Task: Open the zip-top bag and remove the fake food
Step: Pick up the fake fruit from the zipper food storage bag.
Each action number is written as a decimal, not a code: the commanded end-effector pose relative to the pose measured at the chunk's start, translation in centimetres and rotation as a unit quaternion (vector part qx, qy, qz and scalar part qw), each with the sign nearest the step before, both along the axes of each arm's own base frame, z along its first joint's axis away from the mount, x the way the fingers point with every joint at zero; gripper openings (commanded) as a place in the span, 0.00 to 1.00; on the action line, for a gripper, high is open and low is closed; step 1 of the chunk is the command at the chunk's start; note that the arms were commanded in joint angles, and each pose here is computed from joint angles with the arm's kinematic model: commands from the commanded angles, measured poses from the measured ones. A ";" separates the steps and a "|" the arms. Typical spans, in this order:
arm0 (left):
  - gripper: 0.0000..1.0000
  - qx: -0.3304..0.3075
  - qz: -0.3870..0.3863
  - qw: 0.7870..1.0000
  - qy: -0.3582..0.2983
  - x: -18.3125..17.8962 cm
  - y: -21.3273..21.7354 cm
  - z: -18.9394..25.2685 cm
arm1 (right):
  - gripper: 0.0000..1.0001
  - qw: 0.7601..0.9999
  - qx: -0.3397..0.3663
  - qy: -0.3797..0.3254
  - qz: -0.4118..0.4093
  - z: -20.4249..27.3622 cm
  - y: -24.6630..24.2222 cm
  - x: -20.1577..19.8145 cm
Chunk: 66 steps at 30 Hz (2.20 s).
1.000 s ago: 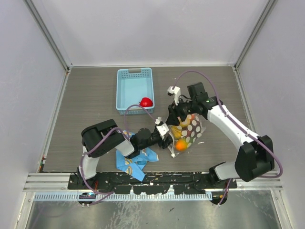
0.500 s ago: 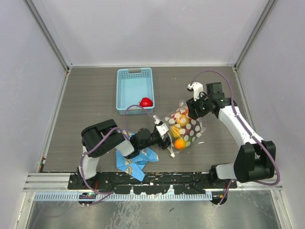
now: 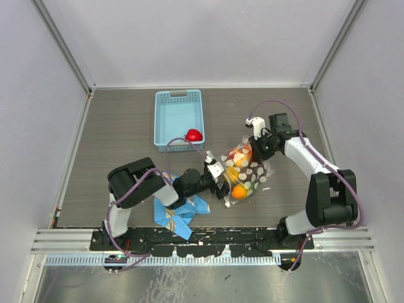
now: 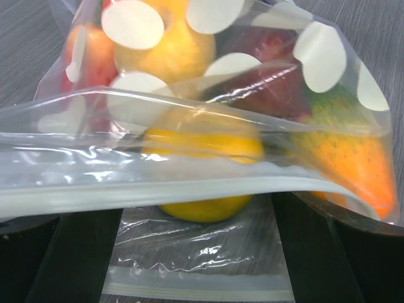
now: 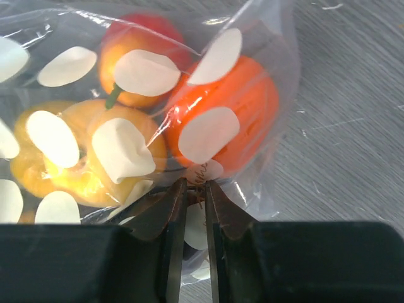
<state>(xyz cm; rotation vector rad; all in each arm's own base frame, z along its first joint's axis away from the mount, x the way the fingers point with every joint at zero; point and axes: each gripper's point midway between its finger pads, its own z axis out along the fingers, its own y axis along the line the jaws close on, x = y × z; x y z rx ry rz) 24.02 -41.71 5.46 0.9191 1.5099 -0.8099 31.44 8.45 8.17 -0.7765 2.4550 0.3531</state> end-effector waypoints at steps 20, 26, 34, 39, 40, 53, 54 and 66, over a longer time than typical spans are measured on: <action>0.66 0.016 0.020 1.000 0.004 1.4 -1.0 0.0 | 0.24 0.998 0.043 0.017 0.049 -0.8 1.4 -1.3; 0.42 -0.001 0.021 1.000 0.005 0.9 -0.3 2.0 | 0.25 0.998 0.040 0.017 0.044 -0.9 1.0 -1.2; 0.39 -0.015 0.027 0.998 0.060 -0.3 0.6 2.7 | 0.32 0.998 0.045 0.012 0.042 -0.7 0.4 -1.1; 0.37 0.013 0.033 0.993 0.109 -1.2 1.5 2.5 | 0.38 0.997 0.060 0.006 0.055 -0.1 0.8 -1.3; 0.37 0.021 0.034 0.992 0.118 -1.4 1.7 2.4 | 0.39 0.996 0.065 0.006 0.060 0.1 1.0 -1.4; 0.35 0.079 0.035 0.980 0.179 -3.1 3.9 3.1 | 0.47 0.991 0.110 -0.009 0.081 2.0 1.5 -1.7; 0.35 0.081 0.037 0.979 0.183 -3.1 4.0 3.2 | 0.47 0.990 0.111 -0.010 0.081 2.0 1.5 -1.7; 0.34 0.108 0.054 0.970 0.213 -3.8 6.1 4.5 | 0.47 0.990 0.115 -0.014 0.083 2.4 1.5 -1.8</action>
